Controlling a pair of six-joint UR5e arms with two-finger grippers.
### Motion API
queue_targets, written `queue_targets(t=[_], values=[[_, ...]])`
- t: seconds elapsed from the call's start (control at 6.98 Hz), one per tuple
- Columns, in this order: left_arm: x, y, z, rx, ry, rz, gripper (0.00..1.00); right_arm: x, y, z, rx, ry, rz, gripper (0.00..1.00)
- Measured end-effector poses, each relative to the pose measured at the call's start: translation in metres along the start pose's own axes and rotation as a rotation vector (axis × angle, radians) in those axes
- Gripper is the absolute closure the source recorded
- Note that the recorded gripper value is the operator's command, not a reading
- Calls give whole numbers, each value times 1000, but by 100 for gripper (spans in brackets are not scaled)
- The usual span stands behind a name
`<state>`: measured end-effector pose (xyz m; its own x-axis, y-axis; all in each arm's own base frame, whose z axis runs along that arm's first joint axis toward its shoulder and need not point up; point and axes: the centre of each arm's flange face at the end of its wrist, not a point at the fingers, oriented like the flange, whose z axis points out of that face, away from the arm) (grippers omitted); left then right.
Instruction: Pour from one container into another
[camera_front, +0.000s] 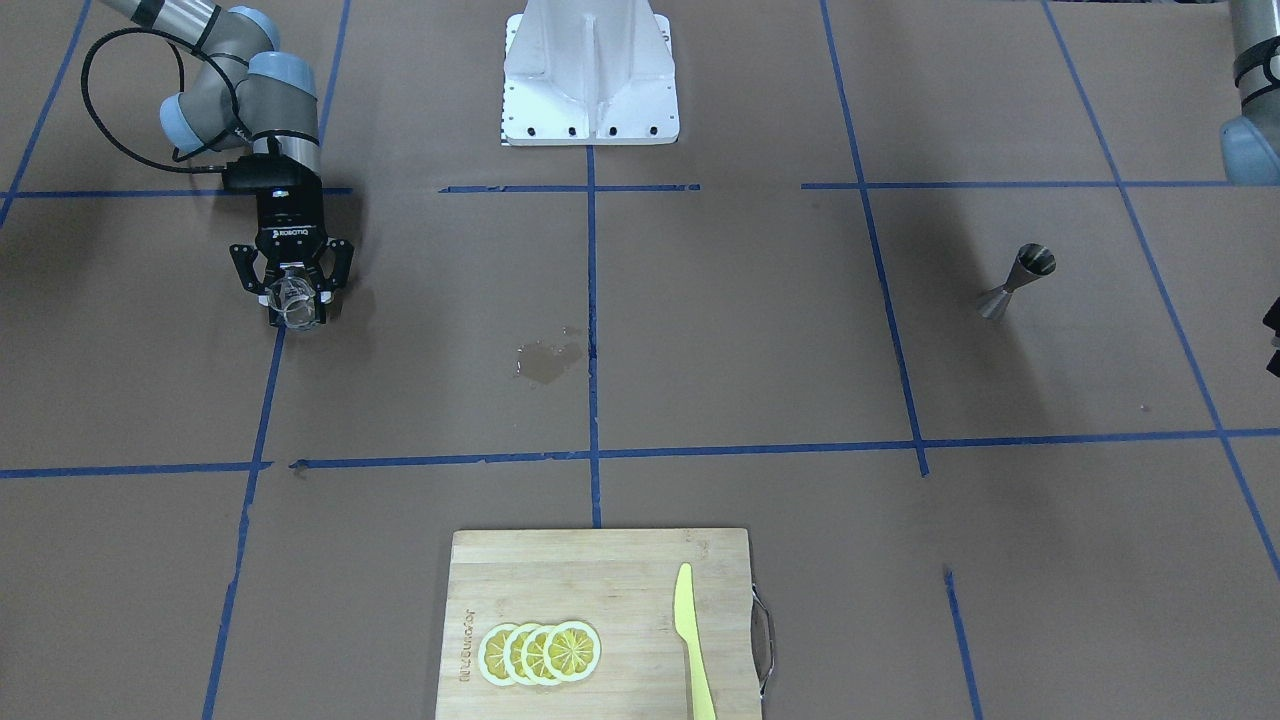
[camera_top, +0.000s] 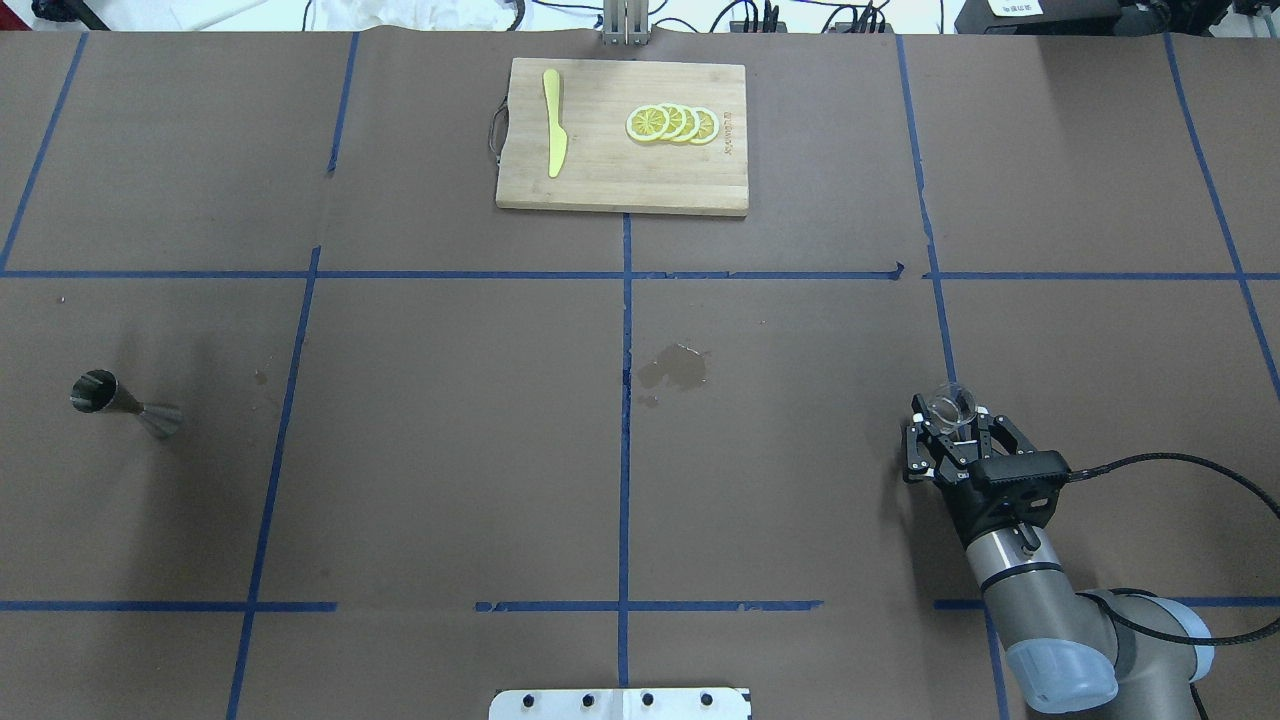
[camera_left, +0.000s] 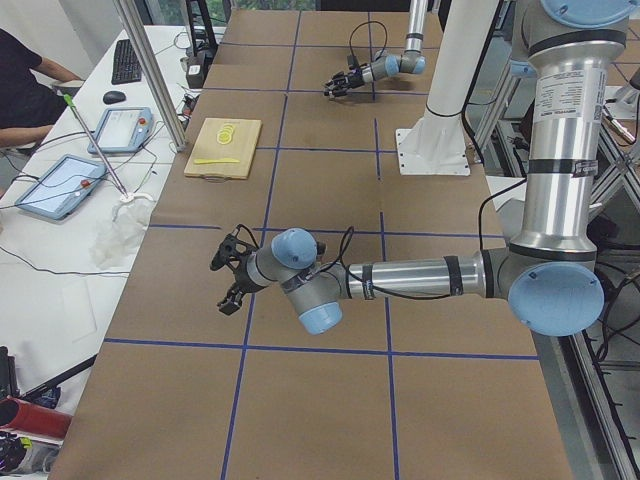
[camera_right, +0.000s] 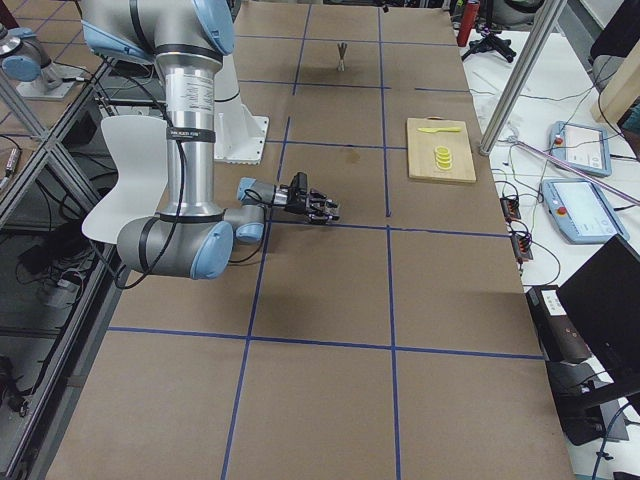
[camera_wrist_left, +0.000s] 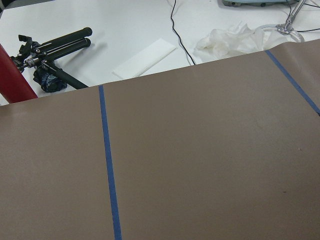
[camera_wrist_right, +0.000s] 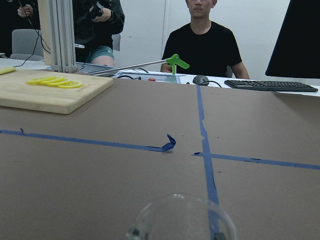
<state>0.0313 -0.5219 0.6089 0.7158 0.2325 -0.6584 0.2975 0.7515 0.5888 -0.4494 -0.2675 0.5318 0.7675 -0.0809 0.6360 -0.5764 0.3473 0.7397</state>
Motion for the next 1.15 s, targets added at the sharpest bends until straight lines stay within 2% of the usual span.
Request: queue_targets(t=[0.29,0.43,0.57,0.72,1.15], values=[[3,-2,-3,7,3,0,0,0,1,-1,-3,-2,-2,82],[3,-3,-3,9,3,0,0,0,2,-1,-4,-2,-2,55],[4,-4,-3,11,3,0,0,-1,2,-1,-5,-3,-3,7],[4,-4,-3,12,4,1,0,-1,2,-1,-6,-4,-2,0],[6,-6,-5,18,5,4,0,-4,1,-4,-8,-10,6,0]])
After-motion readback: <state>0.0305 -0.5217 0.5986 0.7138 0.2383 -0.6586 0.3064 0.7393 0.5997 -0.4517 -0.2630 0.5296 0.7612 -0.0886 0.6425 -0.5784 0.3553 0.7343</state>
